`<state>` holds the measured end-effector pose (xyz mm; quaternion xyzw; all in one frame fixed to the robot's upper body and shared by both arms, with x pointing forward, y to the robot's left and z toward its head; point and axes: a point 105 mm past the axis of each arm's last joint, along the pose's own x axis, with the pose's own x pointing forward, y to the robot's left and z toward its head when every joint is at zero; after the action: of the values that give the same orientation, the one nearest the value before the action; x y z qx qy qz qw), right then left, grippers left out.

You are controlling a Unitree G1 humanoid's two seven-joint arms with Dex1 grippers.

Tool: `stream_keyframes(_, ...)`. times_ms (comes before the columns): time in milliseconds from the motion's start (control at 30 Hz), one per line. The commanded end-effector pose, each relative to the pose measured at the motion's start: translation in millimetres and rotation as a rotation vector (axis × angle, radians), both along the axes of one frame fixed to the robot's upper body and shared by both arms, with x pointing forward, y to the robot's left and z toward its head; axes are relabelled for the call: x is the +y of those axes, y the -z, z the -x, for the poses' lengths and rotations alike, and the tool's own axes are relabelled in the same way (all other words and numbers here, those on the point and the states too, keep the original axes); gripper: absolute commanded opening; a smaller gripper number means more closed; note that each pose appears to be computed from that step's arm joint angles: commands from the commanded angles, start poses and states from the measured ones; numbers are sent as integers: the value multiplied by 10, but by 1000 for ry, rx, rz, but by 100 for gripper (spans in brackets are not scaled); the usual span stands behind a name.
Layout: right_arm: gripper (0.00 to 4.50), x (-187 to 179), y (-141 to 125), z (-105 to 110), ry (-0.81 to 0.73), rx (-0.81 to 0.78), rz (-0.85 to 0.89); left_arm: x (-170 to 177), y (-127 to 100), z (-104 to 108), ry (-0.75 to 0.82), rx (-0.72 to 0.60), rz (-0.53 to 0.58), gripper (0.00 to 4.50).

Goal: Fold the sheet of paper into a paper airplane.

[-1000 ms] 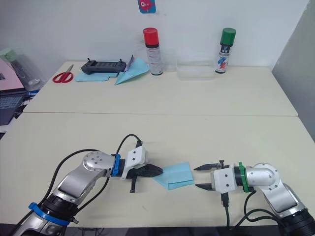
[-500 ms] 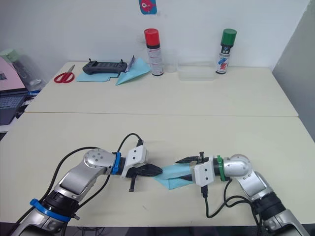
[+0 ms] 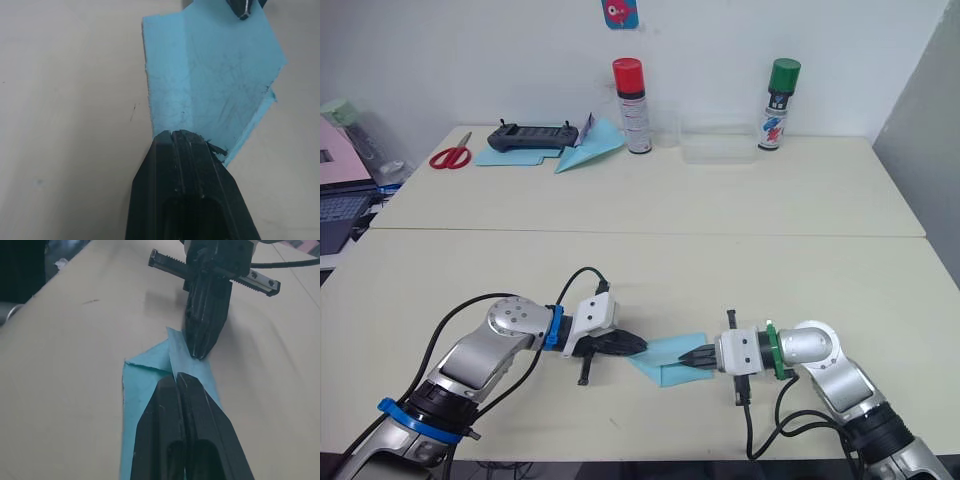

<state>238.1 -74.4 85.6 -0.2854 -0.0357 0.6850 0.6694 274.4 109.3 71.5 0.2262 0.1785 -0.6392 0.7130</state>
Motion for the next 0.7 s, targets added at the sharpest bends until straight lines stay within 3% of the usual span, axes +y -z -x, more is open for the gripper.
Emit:
stream_keyframes(33, 2, 46, -150, -34, 21, -22, -50, 109, 119, -12, -13, 25, -79, 0)
stream_keyframes(433, 2, 54, -133, -351, 205, -11, -82, 181, 140, -48, 9, 18, -126, 0)
stream_keyframes(700, 2, 30, -1, -413, 227, -11, -39, 216, 146, -22, 4, 18, -134, 0)
